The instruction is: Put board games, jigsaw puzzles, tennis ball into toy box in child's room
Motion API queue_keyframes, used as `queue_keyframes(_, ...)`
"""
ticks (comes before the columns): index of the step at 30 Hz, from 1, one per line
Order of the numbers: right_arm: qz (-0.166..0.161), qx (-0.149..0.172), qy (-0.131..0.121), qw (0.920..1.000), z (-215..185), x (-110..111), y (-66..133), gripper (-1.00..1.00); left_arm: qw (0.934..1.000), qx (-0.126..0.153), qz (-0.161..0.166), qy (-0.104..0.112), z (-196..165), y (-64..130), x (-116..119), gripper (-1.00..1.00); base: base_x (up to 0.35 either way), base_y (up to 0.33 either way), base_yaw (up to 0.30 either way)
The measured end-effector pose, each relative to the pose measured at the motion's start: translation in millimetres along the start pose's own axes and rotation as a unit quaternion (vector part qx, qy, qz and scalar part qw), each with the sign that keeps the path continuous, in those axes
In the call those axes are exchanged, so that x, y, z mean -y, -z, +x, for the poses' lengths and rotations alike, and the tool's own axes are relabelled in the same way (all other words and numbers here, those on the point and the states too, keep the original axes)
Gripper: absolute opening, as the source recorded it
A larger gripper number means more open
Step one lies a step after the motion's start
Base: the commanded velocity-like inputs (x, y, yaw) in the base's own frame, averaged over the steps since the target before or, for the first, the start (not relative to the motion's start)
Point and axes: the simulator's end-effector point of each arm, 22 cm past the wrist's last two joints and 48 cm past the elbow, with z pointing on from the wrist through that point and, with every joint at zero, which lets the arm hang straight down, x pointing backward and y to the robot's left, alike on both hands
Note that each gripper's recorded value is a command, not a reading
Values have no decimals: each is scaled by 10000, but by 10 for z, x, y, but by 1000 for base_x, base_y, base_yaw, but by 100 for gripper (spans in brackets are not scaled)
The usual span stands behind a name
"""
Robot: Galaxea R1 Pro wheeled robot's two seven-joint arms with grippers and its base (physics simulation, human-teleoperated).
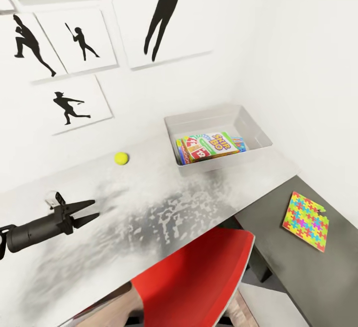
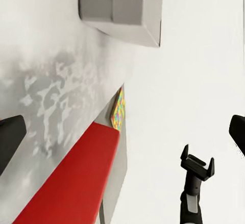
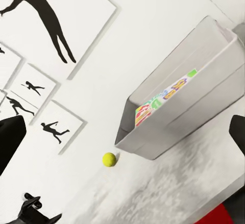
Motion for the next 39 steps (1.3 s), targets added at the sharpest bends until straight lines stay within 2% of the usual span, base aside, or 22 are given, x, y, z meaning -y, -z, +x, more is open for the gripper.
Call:
queue_keyframes(5, -34, 100, -90, 9999, 87, -6, -7, 100, 10000, 86, 15, -29, -41, 51, 32, 100, -218, 1, 161)
queue_keyframes(9, -70, 118, 58, 9999, 96, -35, -14, 100, 9999, 142, 17, -70, -82, 87, 59, 100, -64, 0, 110)
queue_keyframes(14, -84, 123, 89, 9998, 105, -37, -20, 100, 9998, 157, 13, -80, -99, 101, 66, 100, -168, 19, -16)
queue_keyframes(26, -235, 29, 27, 9997, 173, -86, -99, 100, 9998, 169, 50, -134, -105, 118, 135, 100, -191, 56, -193)
queue_keyframes(39, -283, 67, 49, 9996, 147, -128, -91, 100, 9993, 201, 221, -211, -118, 155, 275, 100, 9, 96, -219)
